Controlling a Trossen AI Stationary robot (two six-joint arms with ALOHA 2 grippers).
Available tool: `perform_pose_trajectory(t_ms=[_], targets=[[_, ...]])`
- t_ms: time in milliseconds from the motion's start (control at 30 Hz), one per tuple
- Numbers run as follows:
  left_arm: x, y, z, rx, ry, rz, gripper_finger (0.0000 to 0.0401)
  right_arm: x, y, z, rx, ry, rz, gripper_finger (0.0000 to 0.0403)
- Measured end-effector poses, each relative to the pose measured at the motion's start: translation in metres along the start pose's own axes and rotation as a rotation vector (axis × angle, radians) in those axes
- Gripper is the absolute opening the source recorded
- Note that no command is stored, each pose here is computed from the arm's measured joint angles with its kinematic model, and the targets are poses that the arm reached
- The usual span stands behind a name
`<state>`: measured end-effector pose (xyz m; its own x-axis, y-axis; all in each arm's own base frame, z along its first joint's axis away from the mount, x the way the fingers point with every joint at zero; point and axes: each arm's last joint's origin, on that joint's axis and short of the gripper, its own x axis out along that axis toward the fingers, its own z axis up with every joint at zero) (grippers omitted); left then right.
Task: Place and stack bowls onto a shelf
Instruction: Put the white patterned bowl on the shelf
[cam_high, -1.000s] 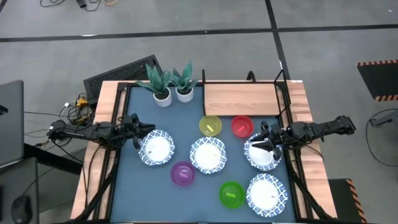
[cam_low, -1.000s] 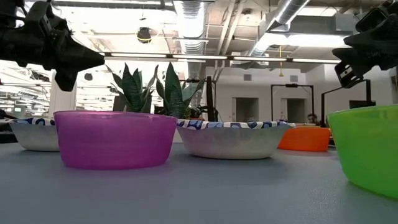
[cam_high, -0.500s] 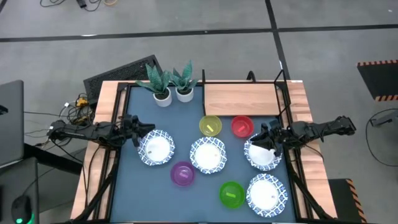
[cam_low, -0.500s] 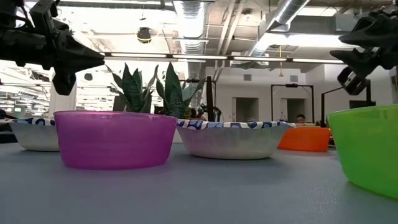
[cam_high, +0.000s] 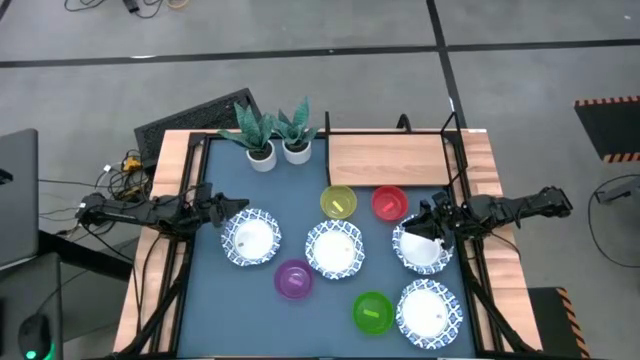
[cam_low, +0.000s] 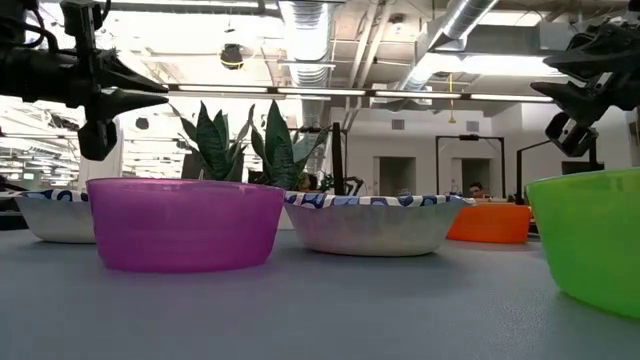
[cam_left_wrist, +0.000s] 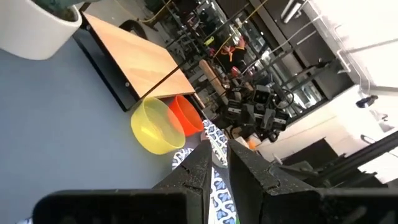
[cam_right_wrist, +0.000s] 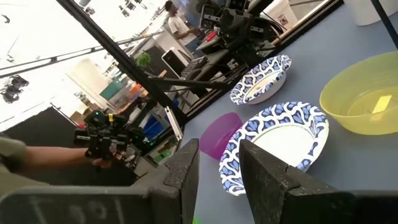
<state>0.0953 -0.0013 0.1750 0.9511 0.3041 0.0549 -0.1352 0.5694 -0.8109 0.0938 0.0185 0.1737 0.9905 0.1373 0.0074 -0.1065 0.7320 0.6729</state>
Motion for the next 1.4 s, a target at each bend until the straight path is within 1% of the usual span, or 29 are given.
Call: perform_pose_trajectory(t_ms=[133, 267, 333, 400, 467, 533, 600, 733, 833, 900, 967, 1067, 1133, 1233, 1333, 1400], targets=[[0.000, 0.000, 0.000, -0.028, -0.016, 0.012, 0.0037, 0.000, 0.000, 0.000, 0.072, 0.000, 0.000, 0.0141], [0.000, 0.001, 0.001, -0.072, -0.046, 0.031, 0.0037, 0.000, 0.001, 0.002, 0.102, -0.018, 0.010, 0.0141], [0.000, 0.001, 0.002, -0.074, -0.054, 0.036, 0.0037, 0.000, 0.005, 0.007, 0.132, -0.073, 0.055, 0.0141], [0.000, 0.001, 0.002, -0.076, -0.067, 0.044, 0.0037, -0.002, 0.011, 0.016, 0.122, -0.163, 0.117, 0.0141], [0.000, 0.002, 0.003, -0.076, -0.086, 0.058, 0.0037, -0.005, 0.018, 0.026, 0.100, -0.274, 0.171, 0.0141], [0.000, 0.002, 0.003, -0.074, -0.107, 0.072, 0.0037, -0.010, 0.026, 0.039, 0.069, -0.379, 0.199, 0.0141], [0.000, 0.002, 0.004, -0.073, -0.121, 0.081, 0.0037, -0.017, 0.038, 0.053, 0.016, -0.453, 0.207, 0.0141], [0.000, 0.002, 0.004, -0.073, -0.127, 0.084, 0.0037, -0.032, 0.065, 0.085, -0.132, -0.538, 0.206, 0.0141], [0.000, 0.002, 0.004, -0.074, -0.127, 0.084, 0.0037, -0.040, 0.087, 0.110, -0.257, -0.554, 0.152, 0.0141], [0.000, 0.002, 0.004, -0.075, -0.129, 0.082, 0.0037, -0.041, 0.101, 0.126, -0.332, -0.505, 0.078, 0.0141], [0.000, 0.002, 0.004, -0.076, -0.130, 0.081, 0.0037, -0.038, 0.111, 0.138, -0.394, -0.410, -0.030, 0.0141], [0.000, 0.002, 0.004, -0.076, -0.131, 0.081, 0.0037, -0.027, 0.120, 0.150, -0.443, -0.199, -0.226, 0.0141], [0.000, 0.002, 0.004, -0.076, -0.131, 0.081, 0.0037, -0.017, 0.121, 0.152, -0.471, -0.033, -0.352, 0.0141], [0.000, 0.002, 0.004, -0.073, -0.130, 0.082, 0.0037, -0.001, 0.118, 0.149, -0.450, 0.195, -0.508, 0.0142], [0.000, 0.002, 0.004, -0.056, -0.130, 0.083, 0.0037, 0.014, 0.111, 0.139, -0.354, 0.364, -0.658, 0.0149], [0.000, 0.002, 0.004, -0.039, -0.129, 0.084, 0.0037, 0.023, 0.103, 0.130, -0.316, 0.484, -0.743, 0.0159]])
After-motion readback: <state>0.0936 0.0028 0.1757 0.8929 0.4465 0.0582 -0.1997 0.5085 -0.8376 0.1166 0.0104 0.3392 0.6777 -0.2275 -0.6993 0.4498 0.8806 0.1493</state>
